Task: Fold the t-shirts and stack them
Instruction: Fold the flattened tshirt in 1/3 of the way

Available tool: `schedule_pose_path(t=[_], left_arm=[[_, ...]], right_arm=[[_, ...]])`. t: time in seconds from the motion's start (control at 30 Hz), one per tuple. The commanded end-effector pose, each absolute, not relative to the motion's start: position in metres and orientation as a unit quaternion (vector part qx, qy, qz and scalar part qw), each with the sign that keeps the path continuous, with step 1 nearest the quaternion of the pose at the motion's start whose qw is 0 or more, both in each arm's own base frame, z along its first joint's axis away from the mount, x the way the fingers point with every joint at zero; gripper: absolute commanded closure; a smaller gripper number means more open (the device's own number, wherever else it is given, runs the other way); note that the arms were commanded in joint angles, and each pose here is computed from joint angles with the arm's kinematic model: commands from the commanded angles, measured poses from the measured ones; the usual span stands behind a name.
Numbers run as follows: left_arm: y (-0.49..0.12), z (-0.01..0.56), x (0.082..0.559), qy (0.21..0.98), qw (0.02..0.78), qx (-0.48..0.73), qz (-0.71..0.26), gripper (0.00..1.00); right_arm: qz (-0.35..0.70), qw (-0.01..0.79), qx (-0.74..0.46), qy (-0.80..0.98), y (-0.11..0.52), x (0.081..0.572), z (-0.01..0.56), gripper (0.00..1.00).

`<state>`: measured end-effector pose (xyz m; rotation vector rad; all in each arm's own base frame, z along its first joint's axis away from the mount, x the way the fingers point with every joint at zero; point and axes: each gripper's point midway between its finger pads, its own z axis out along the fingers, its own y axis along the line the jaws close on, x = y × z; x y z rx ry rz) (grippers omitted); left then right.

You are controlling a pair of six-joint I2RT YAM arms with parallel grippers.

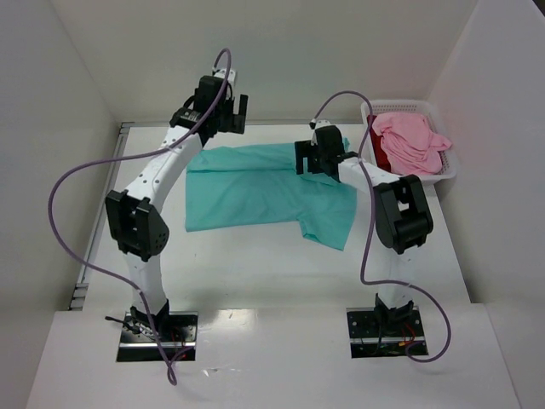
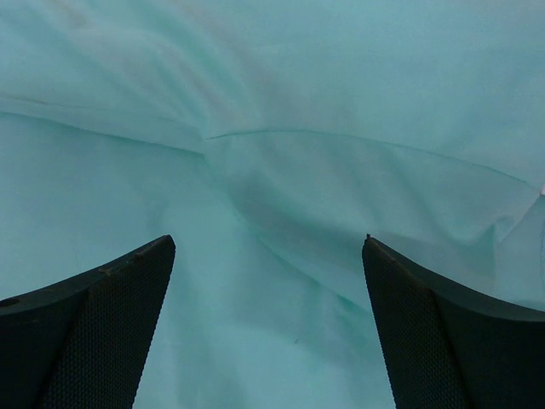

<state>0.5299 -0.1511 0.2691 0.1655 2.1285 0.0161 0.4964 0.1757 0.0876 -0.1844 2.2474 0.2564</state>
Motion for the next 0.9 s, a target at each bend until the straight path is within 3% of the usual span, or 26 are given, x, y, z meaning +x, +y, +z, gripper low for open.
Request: schedule_pose_path(t=[0.0,0.03,0.13,0.57,0.87], left_arm=[[-0.154,0.289,0.529,0.835,0.549,0.005,-0.033,0.00],[-0.154,0.263,0.526,0.835,0.549,-0.003,-0.038,0.00],[-0.148,0.272,0.519,0.808,0.585,-0.029,-0.065,0.00],[-0.144,0.187,0.542,0.805,0.583,-0.068,-0.083,0.00],[-0.141,0.140,0.545,0.808,0.572,-0.080,-0.114,0.00]], right_arm=[[0.066,0.440,-0.078,0.892,0.168,0.515,0.095,0.06],[0.059,0.441,-0.081,0.892,0.166,0.515,0.095,0.06],[0.068,0.451,-0.083,0.886,0.169,0.516,0.100,0.06],[0.115,0.451,-0.114,0.878,0.214,0.492,0.114,0.27],[0.050,0.424,-0.100,0.899,0.199,0.500,0.077,0.28]])
